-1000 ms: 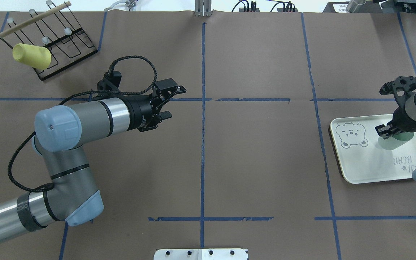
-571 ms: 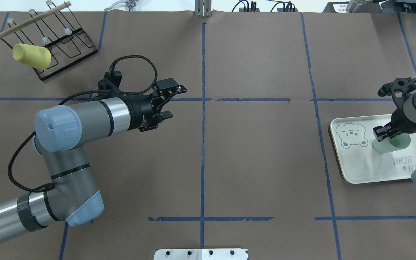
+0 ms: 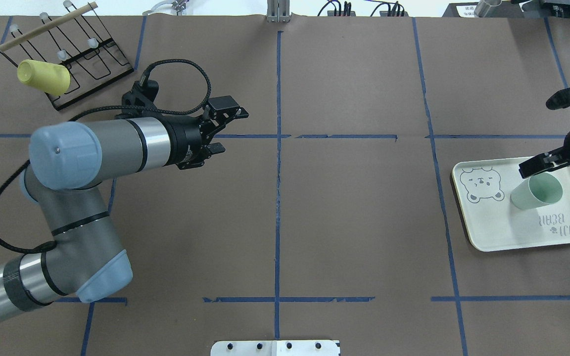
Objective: Left arm grabs green cup and hands to right arm on tray
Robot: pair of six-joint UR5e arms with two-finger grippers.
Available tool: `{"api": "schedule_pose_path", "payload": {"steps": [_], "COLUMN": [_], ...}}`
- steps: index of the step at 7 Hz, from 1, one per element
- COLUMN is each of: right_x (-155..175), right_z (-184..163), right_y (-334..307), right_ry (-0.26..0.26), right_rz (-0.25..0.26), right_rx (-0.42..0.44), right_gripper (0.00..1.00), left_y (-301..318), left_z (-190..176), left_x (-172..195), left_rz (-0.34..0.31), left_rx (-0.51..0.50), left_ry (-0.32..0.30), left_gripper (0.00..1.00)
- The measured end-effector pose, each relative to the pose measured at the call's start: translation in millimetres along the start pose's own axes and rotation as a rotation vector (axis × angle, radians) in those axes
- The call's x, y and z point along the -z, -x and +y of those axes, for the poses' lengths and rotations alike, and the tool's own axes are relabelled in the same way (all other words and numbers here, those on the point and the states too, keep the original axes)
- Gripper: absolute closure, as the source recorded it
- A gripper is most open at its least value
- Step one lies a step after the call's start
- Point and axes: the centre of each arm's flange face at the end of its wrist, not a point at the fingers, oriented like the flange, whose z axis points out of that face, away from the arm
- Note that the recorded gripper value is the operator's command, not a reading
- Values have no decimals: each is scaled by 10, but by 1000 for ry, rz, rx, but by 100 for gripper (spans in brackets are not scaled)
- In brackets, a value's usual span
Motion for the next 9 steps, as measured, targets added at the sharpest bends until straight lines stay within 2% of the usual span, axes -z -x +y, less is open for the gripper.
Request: {"api": "schedule_pose_path", "payload": {"steps": [2, 4, 5, 6, 7, 9], "right_x": [343, 504, 582, 705, 812, 806], "right_z": [4, 68, 119, 178, 251, 507], "right_y": [-632, -1166, -1364, -1581, -1759, -2044], "right_ry": [-29, -39, -33, -25, -12, 46], "right_rz": [-49, -78, -75, -66, -58, -52], "right_rx": [-31, -84, -96, -96, -95, -60], "right_gripper": [0, 0, 0, 0, 0, 0], "left_y": [-42, 252, 411, 626, 854, 1576], "left_z": [-365, -930, -1327, -1807, -2244, -2928], "left_x": [484, 932, 1186, 1511, 1856, 2646], "left_rz": [-284, -595, -694, -753, -765, -708], "left_rx": [-261, -584, -709, -803, -860, -884], "left_ry": [-12, 5, 34, 96, 175, 326], "left_gripper": [0, 0, 0, 0, 0, 0]}}
